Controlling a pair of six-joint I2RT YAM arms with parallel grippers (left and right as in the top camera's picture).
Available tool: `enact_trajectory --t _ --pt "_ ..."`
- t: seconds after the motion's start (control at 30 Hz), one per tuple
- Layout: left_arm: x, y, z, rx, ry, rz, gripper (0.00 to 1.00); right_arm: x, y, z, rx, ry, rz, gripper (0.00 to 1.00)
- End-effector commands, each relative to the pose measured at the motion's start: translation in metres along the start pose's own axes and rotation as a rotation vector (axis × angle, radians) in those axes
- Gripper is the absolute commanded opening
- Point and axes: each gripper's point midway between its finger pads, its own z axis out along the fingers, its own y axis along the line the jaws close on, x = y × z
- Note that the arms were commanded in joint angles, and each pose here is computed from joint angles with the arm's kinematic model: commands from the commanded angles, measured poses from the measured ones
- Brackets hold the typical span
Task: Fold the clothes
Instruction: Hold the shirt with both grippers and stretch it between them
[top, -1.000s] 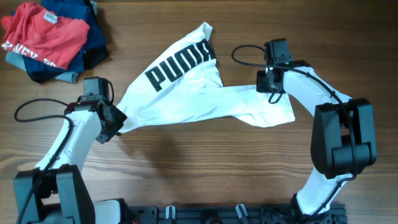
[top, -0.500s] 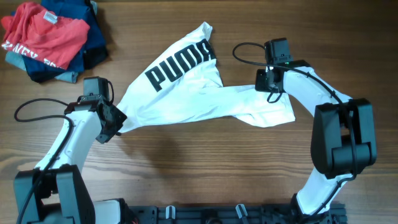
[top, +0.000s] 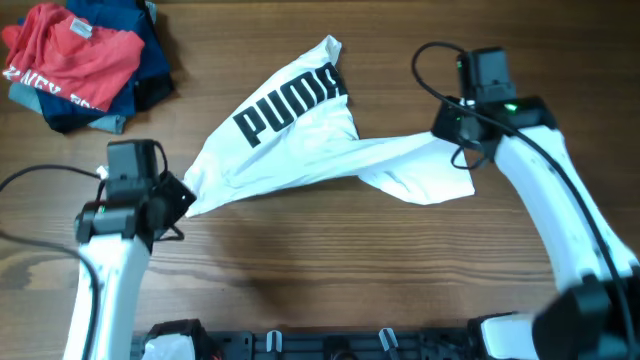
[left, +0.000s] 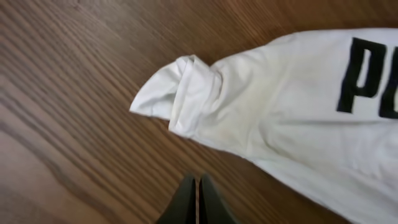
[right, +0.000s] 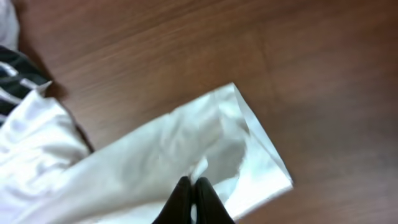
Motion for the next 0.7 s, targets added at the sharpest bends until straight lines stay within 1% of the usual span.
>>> enact_trajectory --t 0.0,0.03,0.07,0.13,0.3,0.43,0.53,0.67 --pt "0.006 -0.006 -0.016 0.075 -0.003 0.019 0.29 0.000 0.002 -0.027 -0.052 -0.018 0.074 0.04" --pt "0.010 -0.011 -0.016 0.103 0.019 0.035 0.44 0.002 0.002 -0.030 -0.058 -0.014 0.074 0.04" --pt "0.017 -0.018 -0.014 0.140 0.061 0.075 0.65 0.004 0.002 -0.030 -0.060 -0.005 0.073 0.04" --pt "0.027 -0.022 -0.004 0.152 0.136 0.093 0.84 0.008 0.000 -0.028 -0.050 0.012 0.071 0.04" --pt "0.046 -0.015 0.038 0.058 0.313 0.084 0.87 0.009 -0.001 -0.028 -0.045 0.019 0.070 0.04" --pt "0.056 -0.009 0.073 -0.009 0.401 0.072 0.84 0.010 -0.001 -0.028 -0.045 0.019 0.067 0.04" --pt "0.057 -0.005 0.095 -0.047 0.417 0.074 0.83 0.011 -0.002 -0.028 -0.041 0.025 0.066 0.04" --pt "0.047 0.005 0.109 -0.113 0.365 0.090 0.79 0.013 -0.003 -0.028 -0.036 0.034 0.065 0.04"
